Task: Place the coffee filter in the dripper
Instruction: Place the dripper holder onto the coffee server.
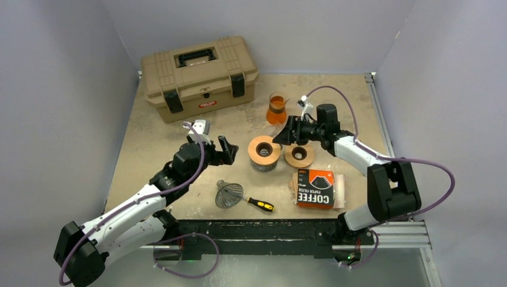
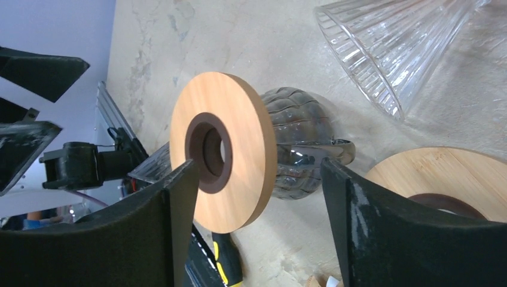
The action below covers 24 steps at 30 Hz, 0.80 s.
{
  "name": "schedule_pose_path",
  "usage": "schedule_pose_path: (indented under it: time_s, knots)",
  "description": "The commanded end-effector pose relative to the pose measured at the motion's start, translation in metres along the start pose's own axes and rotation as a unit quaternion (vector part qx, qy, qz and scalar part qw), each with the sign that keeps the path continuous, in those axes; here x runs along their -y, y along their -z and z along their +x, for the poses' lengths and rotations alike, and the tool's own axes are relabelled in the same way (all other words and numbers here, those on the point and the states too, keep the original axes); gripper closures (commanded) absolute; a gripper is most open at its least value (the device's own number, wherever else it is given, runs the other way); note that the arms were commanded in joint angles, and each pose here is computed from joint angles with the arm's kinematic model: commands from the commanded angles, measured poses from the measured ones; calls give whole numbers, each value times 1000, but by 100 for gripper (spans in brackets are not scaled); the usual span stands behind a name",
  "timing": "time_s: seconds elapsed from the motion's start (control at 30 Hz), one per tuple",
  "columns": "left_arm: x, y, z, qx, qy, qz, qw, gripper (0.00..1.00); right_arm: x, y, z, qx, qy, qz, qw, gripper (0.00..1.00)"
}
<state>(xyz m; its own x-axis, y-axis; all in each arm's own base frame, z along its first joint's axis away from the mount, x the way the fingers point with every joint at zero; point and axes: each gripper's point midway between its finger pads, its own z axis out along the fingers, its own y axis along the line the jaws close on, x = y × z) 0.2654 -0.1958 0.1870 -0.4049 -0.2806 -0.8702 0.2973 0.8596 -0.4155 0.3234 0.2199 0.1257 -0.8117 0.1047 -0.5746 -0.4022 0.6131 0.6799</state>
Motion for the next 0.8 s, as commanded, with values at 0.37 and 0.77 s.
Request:
schedule_pose_path:
  time_s: [0.37,0.77]
  knots:
    - [-18,18,-12,-10,-35,-56,998,4,-22,36,-29,95,82,29,992,4]
    - [-22,16,15,-90,-58,-69,992,4,-40,40,-29,110,99,-15,989,1]
